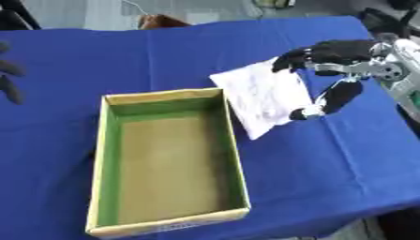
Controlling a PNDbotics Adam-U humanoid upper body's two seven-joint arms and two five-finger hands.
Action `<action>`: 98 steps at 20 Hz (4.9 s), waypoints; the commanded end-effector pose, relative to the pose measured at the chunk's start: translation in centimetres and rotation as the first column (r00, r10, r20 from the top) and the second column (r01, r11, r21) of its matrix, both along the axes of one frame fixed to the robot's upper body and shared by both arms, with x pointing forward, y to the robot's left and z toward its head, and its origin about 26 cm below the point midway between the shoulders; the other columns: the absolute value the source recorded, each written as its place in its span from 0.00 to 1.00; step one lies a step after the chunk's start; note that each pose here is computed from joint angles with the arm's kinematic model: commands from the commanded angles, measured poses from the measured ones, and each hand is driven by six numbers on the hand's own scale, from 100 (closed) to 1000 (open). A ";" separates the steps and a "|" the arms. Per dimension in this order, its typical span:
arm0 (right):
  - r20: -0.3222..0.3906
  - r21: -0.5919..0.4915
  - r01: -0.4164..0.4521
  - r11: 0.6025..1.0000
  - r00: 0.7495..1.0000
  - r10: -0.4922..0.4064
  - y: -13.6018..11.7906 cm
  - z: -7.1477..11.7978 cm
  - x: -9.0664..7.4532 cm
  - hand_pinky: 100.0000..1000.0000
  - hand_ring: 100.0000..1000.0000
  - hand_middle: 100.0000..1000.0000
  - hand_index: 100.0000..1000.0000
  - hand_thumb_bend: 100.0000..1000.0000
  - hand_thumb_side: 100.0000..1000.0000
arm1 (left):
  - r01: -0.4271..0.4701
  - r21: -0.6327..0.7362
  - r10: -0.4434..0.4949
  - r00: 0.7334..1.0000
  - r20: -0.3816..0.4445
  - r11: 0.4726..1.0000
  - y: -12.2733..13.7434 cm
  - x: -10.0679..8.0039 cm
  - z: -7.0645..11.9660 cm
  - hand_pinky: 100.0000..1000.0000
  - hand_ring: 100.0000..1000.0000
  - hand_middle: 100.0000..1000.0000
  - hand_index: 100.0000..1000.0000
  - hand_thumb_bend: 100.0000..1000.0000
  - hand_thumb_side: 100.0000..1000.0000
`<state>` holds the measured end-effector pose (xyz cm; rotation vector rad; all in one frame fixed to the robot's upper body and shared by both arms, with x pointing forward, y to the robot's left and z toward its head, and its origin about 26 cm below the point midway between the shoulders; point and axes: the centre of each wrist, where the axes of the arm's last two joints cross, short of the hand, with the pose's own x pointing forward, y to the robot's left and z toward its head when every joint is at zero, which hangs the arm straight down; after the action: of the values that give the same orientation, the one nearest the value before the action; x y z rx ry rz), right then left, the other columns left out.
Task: Pick up objects on the table and place them in the box.
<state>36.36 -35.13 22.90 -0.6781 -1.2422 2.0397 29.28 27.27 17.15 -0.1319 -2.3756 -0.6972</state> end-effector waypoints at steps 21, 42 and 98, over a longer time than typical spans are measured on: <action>0.029 -0.139 0.053 0.989 0.998 -0.049 -0.2 1.2 3.8 0.71 0.77 0.96 0.96 0.53 0.61 | 0.028 0.035 -0.029 0.999 0.028 0.999 -0.3 -0.1 0.8 0.35 0.60 0.76 0.76 0.00 1.00; 0.028 -0.178 0.101 0.979 0.995 -0.098 -1.2 -1.5 5.4 0.70 0.76 0.95 0.95 0.53 0.62 | 0.040 0.032 -0.041 0.999 0.035 0.999 -0.5 -0.1 1.0 0.35 0.60 0.76 0.76 0.00 1.00; 0.448 0.236 0.203 0.950 0.845 -0.292 -2.3 -8.1 3.8 0.00 0.00 0.11 0.26 0.10 0.12 | 0.065 0.005 -0.065 0.994 0.083 0.998 -1.4 0.4 1.8 0.35 0.59 0.75 0.76 0.00 1.00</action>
<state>40.17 -36.75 13.86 -1.1920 -1.4953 1.5764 29.82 25.91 18.14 -0.1881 -2.4302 -0.7319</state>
